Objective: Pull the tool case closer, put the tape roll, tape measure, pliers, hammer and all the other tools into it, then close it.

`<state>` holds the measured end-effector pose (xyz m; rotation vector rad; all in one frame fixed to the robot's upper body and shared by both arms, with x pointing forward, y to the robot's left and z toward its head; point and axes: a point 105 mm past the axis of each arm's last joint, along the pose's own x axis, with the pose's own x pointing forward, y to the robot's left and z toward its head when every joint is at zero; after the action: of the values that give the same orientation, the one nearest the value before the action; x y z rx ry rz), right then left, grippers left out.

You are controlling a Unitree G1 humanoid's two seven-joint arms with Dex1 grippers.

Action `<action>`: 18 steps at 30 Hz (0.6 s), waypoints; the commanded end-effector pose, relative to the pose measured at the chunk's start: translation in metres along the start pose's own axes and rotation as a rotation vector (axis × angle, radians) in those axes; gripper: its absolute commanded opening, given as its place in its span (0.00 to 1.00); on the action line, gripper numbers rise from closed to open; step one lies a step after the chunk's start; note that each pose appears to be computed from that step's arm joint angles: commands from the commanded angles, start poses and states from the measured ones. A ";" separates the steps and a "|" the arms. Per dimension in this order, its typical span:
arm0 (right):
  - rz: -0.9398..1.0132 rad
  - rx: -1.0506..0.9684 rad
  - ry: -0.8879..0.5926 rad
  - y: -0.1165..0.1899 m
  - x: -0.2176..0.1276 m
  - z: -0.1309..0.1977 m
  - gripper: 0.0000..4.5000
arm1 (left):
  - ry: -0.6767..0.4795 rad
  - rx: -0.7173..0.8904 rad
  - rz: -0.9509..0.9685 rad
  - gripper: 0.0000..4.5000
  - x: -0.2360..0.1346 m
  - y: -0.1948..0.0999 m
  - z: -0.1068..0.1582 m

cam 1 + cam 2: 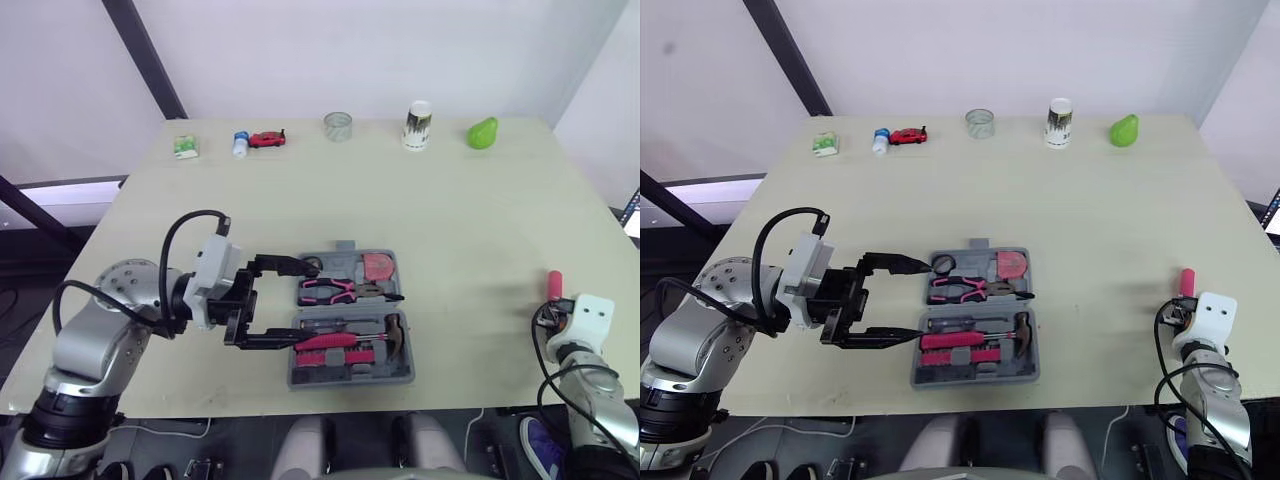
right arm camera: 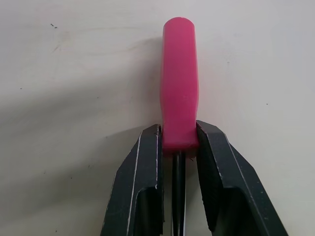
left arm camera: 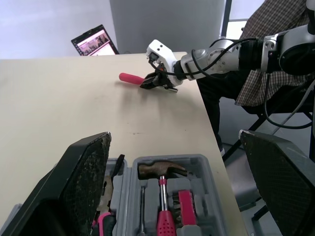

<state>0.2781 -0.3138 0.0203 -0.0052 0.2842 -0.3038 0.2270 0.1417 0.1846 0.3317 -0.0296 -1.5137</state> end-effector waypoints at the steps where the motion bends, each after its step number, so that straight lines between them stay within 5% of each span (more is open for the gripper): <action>1: 0.026 -0.059 -0.069 -0.006 -0.004 0.018 0.09 | -0.011 0.024 0.009 1.00 -0.004 0.000 0.003; 5: 0.197 -0.212 -0.136 0.006 -0.013 0.038 0.09 | 0.000 0.019 0.005 1.00 -0.008 -0.002 -0.003; 18: 1.081 -0.674 -0.180 0.118 -0.088 0.059 0.09 | 0.098 0.049 -0.030 1.00 -0.024 -0.005 -0.027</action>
<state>0.2528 -0.1948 0.0820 -0.5037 0.2117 0.7776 0.2245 0.1680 0.1581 0.4086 0.0457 -1.5350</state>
